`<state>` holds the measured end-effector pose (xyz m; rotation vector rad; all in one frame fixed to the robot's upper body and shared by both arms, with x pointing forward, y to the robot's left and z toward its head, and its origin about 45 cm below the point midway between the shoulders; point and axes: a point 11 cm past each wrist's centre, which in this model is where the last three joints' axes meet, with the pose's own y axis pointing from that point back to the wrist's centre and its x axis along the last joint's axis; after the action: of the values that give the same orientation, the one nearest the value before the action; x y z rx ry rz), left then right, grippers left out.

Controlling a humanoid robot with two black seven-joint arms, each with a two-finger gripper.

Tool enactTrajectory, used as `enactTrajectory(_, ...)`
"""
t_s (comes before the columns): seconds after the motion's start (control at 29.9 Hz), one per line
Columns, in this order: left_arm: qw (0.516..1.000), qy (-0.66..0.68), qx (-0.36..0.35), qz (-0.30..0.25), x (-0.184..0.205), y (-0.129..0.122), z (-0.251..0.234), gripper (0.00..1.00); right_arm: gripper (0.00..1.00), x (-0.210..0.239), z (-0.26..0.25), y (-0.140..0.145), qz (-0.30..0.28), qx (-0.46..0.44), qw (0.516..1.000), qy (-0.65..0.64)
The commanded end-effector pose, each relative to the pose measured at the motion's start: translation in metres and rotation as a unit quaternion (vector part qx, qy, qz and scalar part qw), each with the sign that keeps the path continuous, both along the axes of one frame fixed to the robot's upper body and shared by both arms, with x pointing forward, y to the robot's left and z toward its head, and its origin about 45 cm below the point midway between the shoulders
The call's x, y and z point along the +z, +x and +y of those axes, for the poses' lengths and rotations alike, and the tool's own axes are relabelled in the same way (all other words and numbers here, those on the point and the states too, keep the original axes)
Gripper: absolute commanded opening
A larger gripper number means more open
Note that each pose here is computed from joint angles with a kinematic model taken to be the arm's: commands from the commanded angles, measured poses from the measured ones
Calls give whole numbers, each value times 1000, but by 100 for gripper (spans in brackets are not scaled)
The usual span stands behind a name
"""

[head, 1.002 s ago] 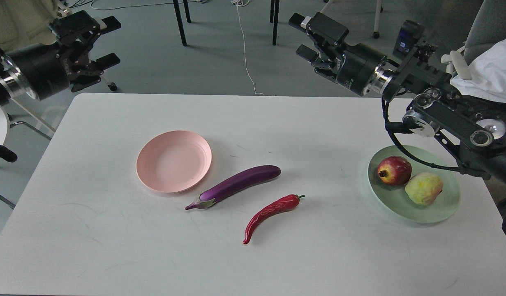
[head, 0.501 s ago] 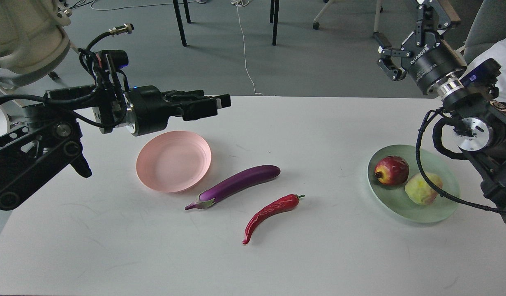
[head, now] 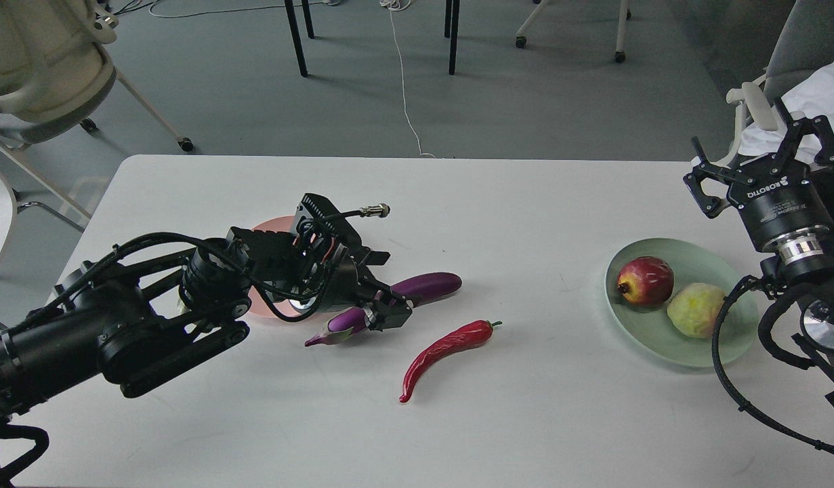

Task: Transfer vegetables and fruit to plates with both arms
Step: 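Lower the left gripper onto the purple eggplant and grasp it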

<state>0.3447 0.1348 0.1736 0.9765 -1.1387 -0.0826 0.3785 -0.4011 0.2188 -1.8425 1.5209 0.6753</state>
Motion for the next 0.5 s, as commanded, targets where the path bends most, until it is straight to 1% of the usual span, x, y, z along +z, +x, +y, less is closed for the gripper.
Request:
enactTrajectory(0.0,999,28,11,15,-23,3,5,77,99,-5,-3,-4,6,-5,1000,1)
enactTrajectory(0.07,999,48,14,12,-39,5,12,70,99,-5,-4,-5,6,-5,1000,1)
enactTrajectory(0.13,998,63,15,11,-52,4,21,67,99,-4,-4,-5,5,-5,1000,1)
enactTrajectory(0.27,998,54,8,9,-53,4,22,55,99,-4,-3,-5,5,-4,1000,2)
enactTrajectory(0.33,998,54,7,8,-52,5,21,45,99,-5,-3,-5,5,-4,1000,2)
enactTrajectory(0.37,999,53,6,6,-50,5,20,38,99,-5,-3,-5,5,-4,1000,2)
enactTrajectory(0.43,999,50,4,5,-48,6,17,30,99,-5,-3,-5,5,-4,1000,2)
enactTrajectory(0.47,999,48,3,4,-47,5,17,21,99,-5,-3,-5,5,-4,1000,2)
